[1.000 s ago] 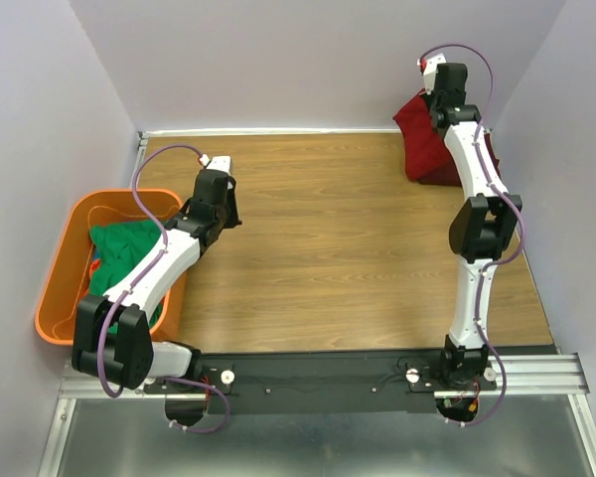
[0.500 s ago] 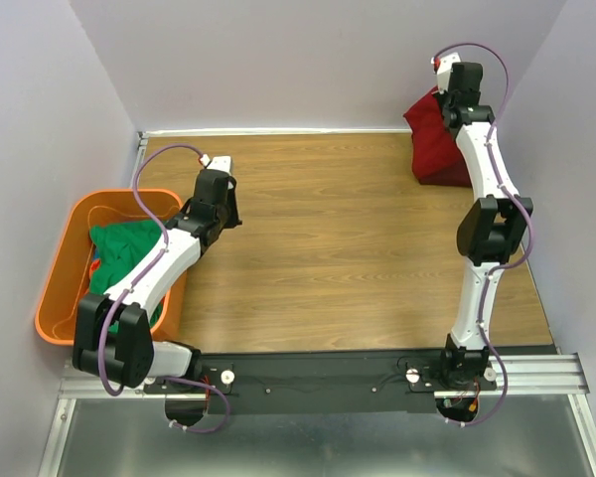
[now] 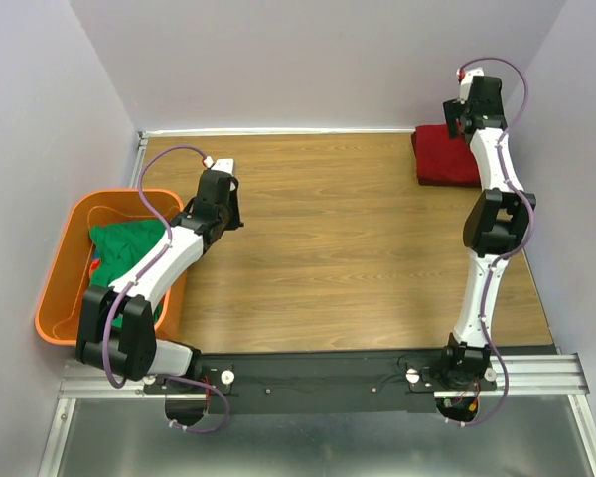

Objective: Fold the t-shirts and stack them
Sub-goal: Neatly place the folded tshirt to the corner, then reset both grippers

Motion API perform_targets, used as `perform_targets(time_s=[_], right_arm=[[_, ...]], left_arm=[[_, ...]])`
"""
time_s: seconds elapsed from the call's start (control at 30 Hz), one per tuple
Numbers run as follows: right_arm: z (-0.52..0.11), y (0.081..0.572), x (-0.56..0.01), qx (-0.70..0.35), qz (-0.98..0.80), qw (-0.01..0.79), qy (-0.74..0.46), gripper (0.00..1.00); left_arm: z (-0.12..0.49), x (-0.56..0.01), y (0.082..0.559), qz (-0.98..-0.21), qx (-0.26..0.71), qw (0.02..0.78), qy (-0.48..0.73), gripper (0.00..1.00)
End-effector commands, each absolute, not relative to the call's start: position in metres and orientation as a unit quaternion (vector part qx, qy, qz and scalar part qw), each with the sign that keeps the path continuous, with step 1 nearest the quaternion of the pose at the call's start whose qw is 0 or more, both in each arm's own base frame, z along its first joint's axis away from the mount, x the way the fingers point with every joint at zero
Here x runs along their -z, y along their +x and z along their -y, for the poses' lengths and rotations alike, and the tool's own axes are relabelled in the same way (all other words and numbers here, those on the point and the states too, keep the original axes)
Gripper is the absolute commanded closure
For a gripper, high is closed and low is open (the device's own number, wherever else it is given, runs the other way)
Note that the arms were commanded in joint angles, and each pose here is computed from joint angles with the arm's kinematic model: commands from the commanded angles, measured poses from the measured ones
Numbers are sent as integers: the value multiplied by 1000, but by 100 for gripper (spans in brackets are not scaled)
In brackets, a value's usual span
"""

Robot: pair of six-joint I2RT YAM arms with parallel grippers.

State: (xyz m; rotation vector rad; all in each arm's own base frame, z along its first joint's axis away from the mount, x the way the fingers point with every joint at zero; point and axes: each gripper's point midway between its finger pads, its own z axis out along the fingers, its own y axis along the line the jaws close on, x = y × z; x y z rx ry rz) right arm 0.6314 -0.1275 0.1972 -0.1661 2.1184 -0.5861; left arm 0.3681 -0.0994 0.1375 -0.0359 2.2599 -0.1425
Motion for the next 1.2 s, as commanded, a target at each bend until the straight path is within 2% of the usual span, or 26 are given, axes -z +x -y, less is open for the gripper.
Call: perform_targets(time_s=[0.0,0.23,0.3,0.4,0.43,0.47,0.53,0.57,0.63,0.67,0.73,0.77,0.87,0.9,0.97,1.0,1.17], right_arm=[[129,648,-205,221,-844,488,-24,0],[94,642,-239,186,-833,521,6,0],[81,636,-232,157,-841,518,14,0],[55,624,-250,76,-838,538,46,0],[45,619,-239,35,-844,529,80,0],[27,611,-254,-14,-841,537,72,0],[-4,593,-232,-107,-854,500,94,0],[-15,581,-248,-136,-845,508,97,0],[-35,562,-242,-179,-842,498,104,0],[-50,547,-217,-193,-849,479,111,0],[-65,520,-229,-202,-842,489,107,0],[-78,503,-205,-201,-854,467,106,0],[-98,468,-222,-220,-843,481,95,0],[-108,450,-205,-224,-853,463,89,0],[-116,425,-222,-243,-839,480,78,0],[-118,410,-204,-244,-848,463,78,0],[-94,365,-223,-216,-824,513,104,0]], left_arm=[[101,-136,370,-902,67,426,-10,84],[104,-148,370,-895,80,439,-12,84],[105,-152,370,-893,84,442,-13,83],[106,-161,369,-887,89,452,-13,83],[107,-167,369,-884,95,458,-11,83],[108,-172,369,-880,99,464,-12,83],[112,-184,367,-871,115,477,-8,83],[113,-185,365,-870,120,478,-7,83],[115,-192,362,-865,128,485,-4,83],[114,-198,360,-861,130,492,-3,82],[114,-206,357,-855,136,501,-2,82],[114,-214,354,-848,141,511,-2,82],[116,-228,349,-835,157,527,-3,82],[121,-229,346,-834,170,526,5,82],[123,-235,342,-828,179,531,8,82],[122,-234,339,-829,179,530,8,82],[114,-254,331,-811,174,559,-1,79]])
